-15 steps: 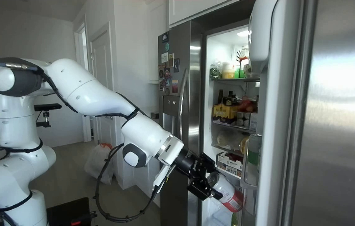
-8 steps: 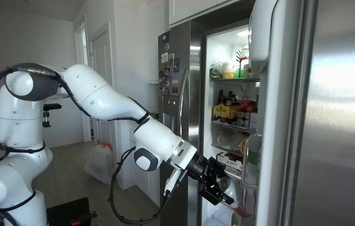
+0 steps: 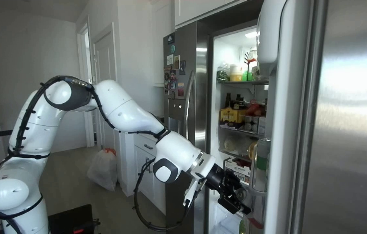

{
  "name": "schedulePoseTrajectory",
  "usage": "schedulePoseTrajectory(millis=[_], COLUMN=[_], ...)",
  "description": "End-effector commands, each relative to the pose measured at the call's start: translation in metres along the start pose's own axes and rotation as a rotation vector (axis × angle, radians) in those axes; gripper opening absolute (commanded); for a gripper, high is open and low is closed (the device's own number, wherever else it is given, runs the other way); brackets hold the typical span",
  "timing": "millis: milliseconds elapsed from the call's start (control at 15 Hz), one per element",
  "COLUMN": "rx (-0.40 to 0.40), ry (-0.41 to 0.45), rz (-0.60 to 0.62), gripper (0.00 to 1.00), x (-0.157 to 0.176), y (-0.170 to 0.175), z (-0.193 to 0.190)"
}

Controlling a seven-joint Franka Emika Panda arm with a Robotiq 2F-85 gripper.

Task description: Put the soda can in the compartment on the fridge door

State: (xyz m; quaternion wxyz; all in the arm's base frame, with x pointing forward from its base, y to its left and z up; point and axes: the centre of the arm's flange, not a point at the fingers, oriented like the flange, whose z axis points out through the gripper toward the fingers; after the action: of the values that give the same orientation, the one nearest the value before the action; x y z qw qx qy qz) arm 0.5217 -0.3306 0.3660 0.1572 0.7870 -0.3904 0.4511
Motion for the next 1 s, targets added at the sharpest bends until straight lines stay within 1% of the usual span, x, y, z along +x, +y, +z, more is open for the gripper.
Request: schedulePoseTrajectory(millis=[0, 200, 400, 800, 933], rx=[-0.036, -0.081, -0.126, -0.152, -0.153], ry=[0.057, 0.026, -0.001, -0.039, -0.074], rz=[0.008, 0.012, 0.03, 0.138, 0.172], gripper=[0.49, 0.49, 0.49, 0.49, 0.49], x=[-0.054, -0.057, -0.057, -0.027, -0.014], y=[-0.007, -0.013, -0.01, -0.005, -0.008], z=[0.012, 0.023, 0.027, 0.023, 0.021])
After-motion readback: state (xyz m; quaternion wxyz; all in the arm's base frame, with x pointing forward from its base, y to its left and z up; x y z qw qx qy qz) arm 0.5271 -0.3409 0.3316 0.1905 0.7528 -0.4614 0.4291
